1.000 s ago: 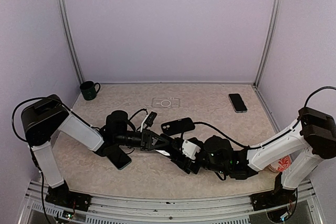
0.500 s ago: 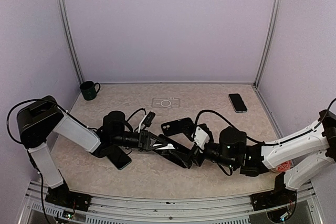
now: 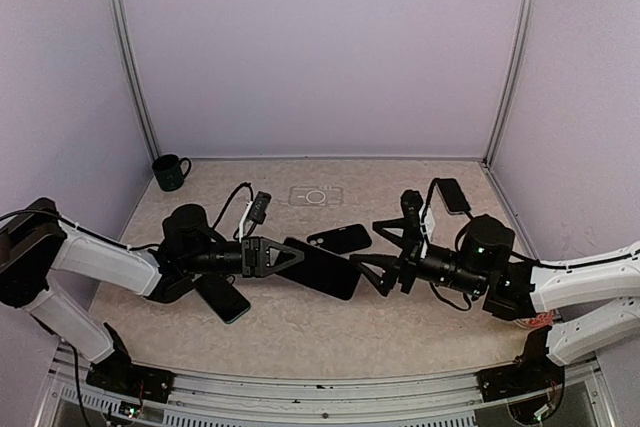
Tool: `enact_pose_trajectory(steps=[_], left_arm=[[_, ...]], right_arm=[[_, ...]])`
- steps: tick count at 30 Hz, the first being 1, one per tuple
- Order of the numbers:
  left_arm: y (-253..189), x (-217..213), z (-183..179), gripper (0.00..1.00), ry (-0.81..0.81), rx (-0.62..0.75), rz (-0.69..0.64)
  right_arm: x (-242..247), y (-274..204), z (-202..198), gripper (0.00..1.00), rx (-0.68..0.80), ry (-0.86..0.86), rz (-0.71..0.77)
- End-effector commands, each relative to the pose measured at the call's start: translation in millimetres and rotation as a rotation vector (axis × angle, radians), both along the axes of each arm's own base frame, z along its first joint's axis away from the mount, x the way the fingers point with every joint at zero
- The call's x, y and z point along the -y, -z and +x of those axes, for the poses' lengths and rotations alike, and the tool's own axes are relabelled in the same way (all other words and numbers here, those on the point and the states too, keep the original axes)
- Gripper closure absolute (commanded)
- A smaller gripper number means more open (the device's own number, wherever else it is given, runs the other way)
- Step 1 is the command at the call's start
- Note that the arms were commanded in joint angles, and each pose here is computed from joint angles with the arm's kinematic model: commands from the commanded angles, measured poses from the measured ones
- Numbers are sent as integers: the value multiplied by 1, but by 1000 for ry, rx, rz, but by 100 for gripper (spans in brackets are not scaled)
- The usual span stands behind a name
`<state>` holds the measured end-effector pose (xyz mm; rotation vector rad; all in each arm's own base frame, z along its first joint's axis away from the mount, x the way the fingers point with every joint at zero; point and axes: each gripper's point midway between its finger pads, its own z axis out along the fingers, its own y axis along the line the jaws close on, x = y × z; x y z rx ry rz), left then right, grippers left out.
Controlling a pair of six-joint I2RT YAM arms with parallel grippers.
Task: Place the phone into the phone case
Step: Pass from the left arm to the right
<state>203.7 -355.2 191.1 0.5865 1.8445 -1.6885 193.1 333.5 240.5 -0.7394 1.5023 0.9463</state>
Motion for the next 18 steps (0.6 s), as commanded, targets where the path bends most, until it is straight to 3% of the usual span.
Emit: enact_pose_trajectory(steps=[1,18], left_arm=[[-44,-10,-3,100,-54,150,-114],[-90,-31,-18,100,-129,282,-263]], right_arm=[[2,-21,-16,3,-66,-119,127],[-35,-38,-38,14,-230,-413,266]])
